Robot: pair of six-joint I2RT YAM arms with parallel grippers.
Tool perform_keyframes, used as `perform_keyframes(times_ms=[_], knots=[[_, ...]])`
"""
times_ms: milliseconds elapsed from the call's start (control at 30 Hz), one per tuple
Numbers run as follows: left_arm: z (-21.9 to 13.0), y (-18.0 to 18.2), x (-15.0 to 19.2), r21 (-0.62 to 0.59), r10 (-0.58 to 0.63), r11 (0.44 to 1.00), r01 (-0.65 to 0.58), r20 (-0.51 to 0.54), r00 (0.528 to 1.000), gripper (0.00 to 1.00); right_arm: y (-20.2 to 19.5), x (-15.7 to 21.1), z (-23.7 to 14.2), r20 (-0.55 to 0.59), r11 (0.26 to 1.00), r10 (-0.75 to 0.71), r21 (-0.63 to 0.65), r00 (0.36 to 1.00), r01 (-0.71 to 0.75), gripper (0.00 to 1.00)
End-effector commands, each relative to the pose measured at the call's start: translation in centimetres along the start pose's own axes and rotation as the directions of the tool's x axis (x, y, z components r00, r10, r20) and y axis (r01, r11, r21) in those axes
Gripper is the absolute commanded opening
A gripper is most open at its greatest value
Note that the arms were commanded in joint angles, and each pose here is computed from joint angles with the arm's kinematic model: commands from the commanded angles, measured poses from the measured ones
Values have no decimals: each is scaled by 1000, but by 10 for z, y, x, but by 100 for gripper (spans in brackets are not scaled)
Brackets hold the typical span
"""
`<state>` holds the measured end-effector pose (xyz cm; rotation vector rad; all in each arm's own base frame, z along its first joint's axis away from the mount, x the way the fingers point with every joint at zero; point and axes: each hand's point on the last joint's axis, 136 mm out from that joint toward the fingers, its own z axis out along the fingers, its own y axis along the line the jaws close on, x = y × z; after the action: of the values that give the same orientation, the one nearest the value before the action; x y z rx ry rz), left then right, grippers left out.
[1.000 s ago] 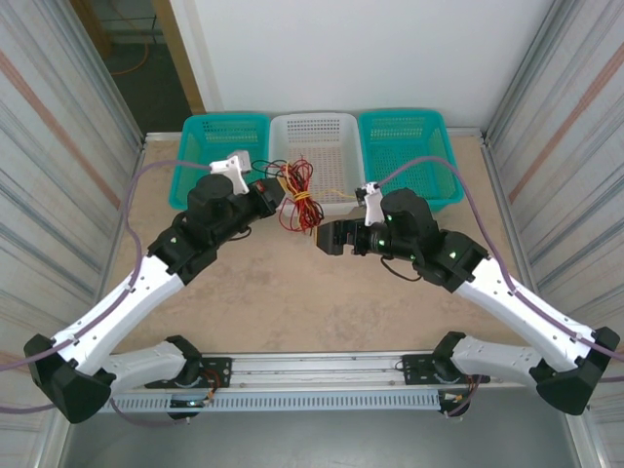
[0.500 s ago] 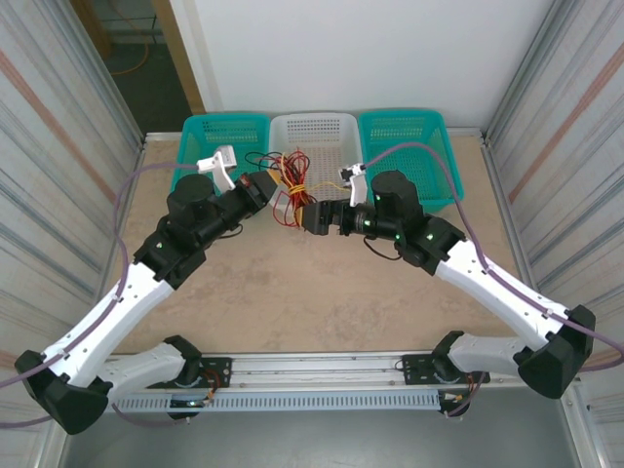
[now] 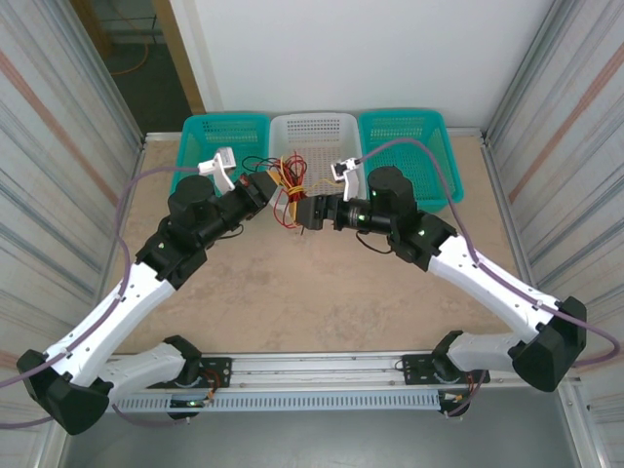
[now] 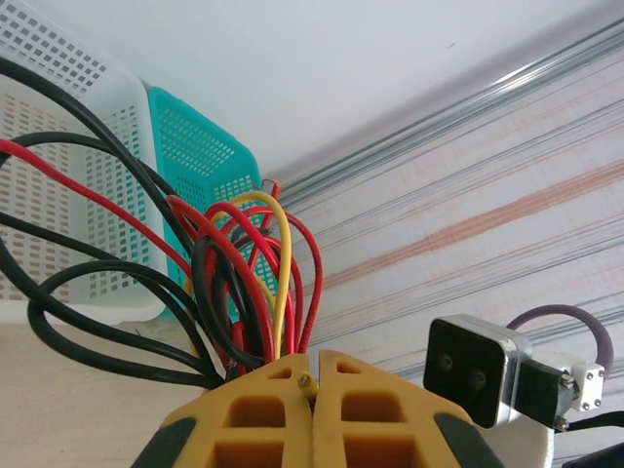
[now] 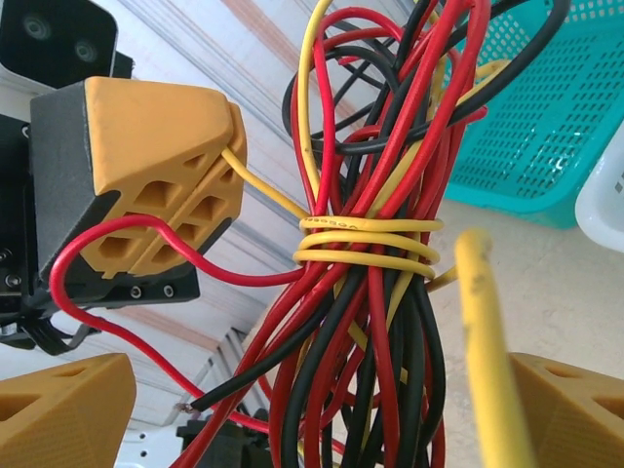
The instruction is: Untangle the cables
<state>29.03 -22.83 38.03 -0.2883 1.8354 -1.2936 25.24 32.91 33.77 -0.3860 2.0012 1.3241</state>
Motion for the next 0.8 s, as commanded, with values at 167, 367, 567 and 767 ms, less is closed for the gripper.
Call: perform_keyframes(times_ms=[167, 367, 567, 767], knots=[[-7, -42, -10, 161, -5, 987, 2, 14, 1000, 0, 7, -8, 13, -4, 998, 27, -51, 1000, -27, 84], [-9, -47, -14, 177, 3, 984, -8, 27, 1000, 0, 4, -5, 18, -20, 998, 34, -50, 999, -35, 75], [-8, -53, -17, 201, 7, 980, -15, 38, 999, 0, 5, -4, 21, -29, 997, 39, -60, 999, -41, 41], [-6, -44, -15, 172, 14, 985, -21, 40, 999, 0, 7, -7, 17, -18, 998, 13, -54, 1000, -14, 8]])
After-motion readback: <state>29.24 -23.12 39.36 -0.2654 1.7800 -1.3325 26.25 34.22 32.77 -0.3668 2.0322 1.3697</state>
